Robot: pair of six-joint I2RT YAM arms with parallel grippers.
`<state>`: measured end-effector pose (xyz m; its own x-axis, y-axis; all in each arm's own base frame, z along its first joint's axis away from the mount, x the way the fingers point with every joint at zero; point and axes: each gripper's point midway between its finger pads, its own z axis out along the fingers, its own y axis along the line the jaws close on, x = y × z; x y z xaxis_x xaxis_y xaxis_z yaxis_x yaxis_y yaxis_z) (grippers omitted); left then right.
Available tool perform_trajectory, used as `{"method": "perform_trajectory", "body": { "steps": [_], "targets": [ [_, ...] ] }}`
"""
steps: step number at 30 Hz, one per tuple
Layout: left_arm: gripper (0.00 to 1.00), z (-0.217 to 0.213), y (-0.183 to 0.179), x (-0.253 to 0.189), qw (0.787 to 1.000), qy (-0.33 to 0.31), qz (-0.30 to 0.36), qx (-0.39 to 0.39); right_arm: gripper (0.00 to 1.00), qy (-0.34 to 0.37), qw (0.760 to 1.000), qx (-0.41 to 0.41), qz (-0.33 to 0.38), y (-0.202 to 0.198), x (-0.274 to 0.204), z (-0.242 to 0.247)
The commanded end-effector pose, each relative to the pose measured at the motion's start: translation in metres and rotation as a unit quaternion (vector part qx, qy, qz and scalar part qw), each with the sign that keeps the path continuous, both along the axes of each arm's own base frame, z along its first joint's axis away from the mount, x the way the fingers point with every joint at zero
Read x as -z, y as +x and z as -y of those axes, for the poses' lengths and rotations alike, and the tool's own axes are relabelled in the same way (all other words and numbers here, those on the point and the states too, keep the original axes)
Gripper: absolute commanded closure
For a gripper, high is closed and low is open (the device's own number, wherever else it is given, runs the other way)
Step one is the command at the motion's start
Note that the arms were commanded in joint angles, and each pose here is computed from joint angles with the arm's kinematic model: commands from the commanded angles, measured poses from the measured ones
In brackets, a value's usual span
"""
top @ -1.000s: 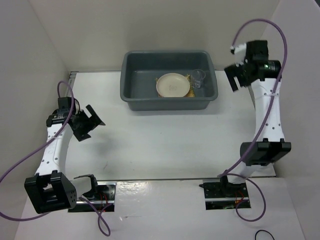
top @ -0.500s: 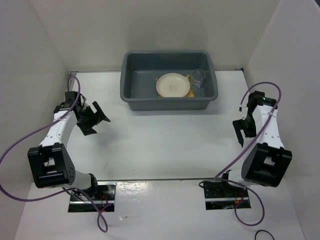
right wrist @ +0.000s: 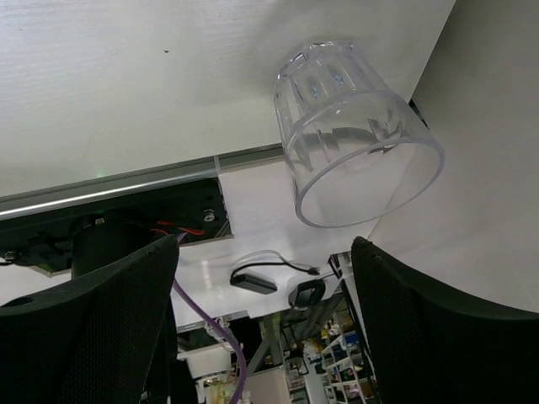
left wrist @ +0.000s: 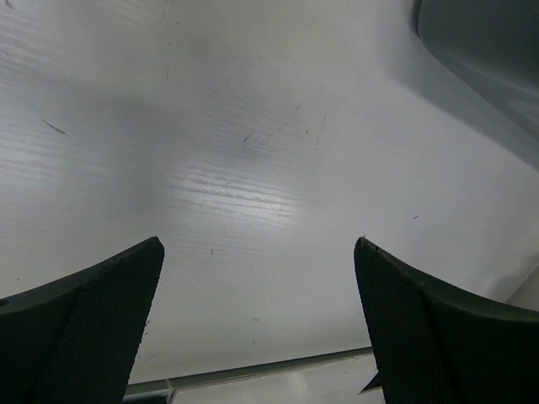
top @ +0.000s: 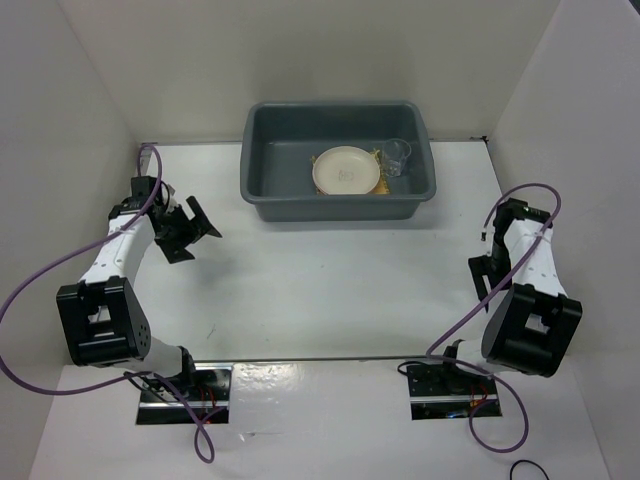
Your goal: Place the mixed dishes into the plastic bin
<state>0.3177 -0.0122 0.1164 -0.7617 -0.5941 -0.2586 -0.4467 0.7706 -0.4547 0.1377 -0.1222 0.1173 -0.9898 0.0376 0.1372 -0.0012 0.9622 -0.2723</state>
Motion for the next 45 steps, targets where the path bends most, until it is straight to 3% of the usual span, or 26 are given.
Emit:
{"method": "perform_trajectory", "body": {
  "steps": [1,29,36,39,43,45],
  "targets": [
    [0.00,0.001,0.010,-0.009,1.000,0.001,0.026,0.014,0.13,-0.012,1.000,0.013,0.003,-0.003,-0.002,0.003],
    [0.00,0.002,-0.009,0.000,1.000,0.007,0.011,0.020,0.15,0.068,0.997,-0.007,-0.047,0.012,0.039,-0.008],
    [0.00,0.002,-0.022,0.000,1.000,0.015,0.012,0.015,0.26,0.081,0.995,0.010,-0.052,0.010,0.048,-0.006],
    [0.00,0.000,-0.027,-0.002,1.000,0.013,0.010,0.006,0.40,0.080,0.996,0.010,-0.047,0.011,0.049,-0.004],
    [0.00,-0.001,-0.029,-0.003,1.000,0.017,0.010,0.004,0.80,0.060,0.997,0.008,-0.037,0.012,0.050,0.002],
    [0.00,-0.001,-0.029,-0.003,1.000,0.015,0.009,0.000,0.92,0.056,0.998,0.007,-0.028,0.014,0.049,0.003]
  ]
}}
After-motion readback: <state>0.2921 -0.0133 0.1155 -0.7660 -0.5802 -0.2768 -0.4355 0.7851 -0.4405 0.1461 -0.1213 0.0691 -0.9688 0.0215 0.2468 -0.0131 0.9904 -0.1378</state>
